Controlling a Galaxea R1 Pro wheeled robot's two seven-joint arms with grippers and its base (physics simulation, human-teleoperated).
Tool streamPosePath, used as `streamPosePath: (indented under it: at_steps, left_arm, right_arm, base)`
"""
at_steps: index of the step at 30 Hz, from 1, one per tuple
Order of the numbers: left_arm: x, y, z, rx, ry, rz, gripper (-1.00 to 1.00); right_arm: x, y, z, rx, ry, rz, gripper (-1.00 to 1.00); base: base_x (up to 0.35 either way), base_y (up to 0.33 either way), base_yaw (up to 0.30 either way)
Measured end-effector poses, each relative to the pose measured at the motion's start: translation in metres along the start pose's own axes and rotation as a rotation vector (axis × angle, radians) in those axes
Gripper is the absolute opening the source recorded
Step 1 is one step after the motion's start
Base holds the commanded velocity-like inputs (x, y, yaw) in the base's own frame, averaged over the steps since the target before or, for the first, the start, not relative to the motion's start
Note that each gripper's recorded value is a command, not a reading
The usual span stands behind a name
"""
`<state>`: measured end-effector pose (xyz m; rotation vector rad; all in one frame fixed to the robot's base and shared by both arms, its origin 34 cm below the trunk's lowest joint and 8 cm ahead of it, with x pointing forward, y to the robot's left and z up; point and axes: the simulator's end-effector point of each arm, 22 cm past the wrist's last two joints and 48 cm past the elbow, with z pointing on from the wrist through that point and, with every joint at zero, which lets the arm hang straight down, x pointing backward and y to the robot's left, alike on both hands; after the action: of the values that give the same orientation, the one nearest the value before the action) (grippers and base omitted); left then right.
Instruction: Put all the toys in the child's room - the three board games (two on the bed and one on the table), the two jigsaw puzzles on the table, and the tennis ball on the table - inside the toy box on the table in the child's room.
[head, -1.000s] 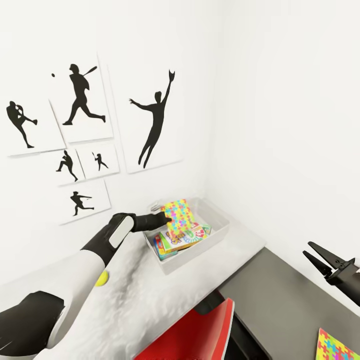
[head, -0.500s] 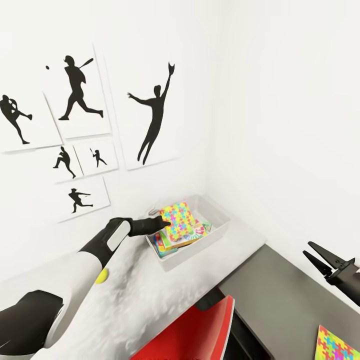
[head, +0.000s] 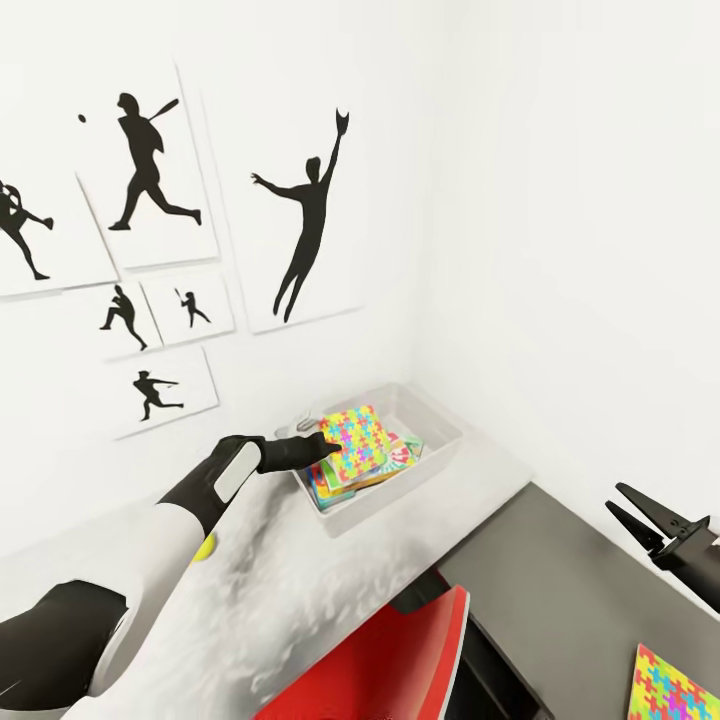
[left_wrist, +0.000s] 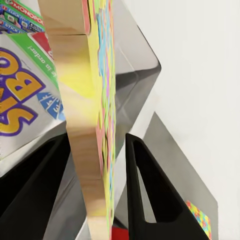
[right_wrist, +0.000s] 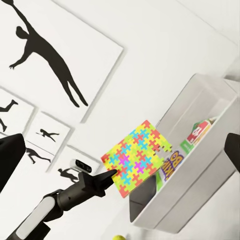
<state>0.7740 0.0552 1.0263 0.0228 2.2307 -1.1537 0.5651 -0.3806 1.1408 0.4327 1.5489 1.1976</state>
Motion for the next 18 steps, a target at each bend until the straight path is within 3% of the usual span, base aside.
streamPosePath:
  at_steps: [13,18]
  left_arm:
    - [0.0055,0.0068,0.0073,0.001,0.009,-0.016,-1.00]
    - [0.0024,0.0060,0.0101,0.005,-0.010,-0.007,-1.00]
  right_arm:
    - [0.0038,-0.0085,0.0019,0.014,0.007,0.008,1.00]
    - [0.0053,-0.0045,0.0026,-0.013,0.002,0.012,1.00]
  base:
    - [0.000,0.000,0.000]
    - [0.000,0.000,0.000]
